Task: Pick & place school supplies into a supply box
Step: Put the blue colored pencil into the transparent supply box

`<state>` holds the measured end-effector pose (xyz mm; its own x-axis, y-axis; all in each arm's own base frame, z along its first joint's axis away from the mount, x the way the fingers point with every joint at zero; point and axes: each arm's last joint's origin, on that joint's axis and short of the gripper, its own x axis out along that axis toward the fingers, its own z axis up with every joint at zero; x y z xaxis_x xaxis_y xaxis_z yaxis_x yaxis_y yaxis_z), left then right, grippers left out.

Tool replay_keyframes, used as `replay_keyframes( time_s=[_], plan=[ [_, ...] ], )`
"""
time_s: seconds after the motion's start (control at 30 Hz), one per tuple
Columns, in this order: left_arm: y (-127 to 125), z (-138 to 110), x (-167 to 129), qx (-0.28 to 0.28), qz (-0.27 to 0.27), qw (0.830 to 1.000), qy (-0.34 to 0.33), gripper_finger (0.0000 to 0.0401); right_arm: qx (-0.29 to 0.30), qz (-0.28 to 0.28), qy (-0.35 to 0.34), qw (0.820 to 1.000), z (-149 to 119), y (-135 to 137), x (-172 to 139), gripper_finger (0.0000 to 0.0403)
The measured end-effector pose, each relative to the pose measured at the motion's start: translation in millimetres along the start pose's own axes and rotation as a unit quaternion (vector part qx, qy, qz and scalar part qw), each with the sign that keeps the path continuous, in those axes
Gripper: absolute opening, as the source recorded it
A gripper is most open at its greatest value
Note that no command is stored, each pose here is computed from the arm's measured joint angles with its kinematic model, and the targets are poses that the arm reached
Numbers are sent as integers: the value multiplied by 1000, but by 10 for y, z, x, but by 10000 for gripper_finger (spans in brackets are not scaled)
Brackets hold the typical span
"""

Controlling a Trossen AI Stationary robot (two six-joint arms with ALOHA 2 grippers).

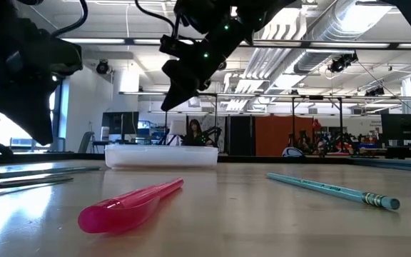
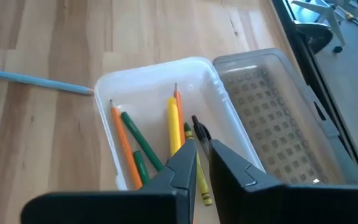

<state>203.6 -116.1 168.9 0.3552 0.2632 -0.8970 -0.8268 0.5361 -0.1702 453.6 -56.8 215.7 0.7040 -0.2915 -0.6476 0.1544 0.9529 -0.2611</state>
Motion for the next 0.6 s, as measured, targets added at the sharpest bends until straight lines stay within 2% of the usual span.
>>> replay_keyframes(
  time_s=[0.23,0.43,0.6],
  plan=[
    [-4,0,0,20,-2,1000,0,55,4,17,-23,1000,39,5,0,27],
    [-7,-4,26,23,4,1000,-13,124,3,30,-25,999,40,13,1,24],
    [-24,-62,181,23,37,998,-33,170,3,33,-25,999,39,16,3,25]
  ],
)
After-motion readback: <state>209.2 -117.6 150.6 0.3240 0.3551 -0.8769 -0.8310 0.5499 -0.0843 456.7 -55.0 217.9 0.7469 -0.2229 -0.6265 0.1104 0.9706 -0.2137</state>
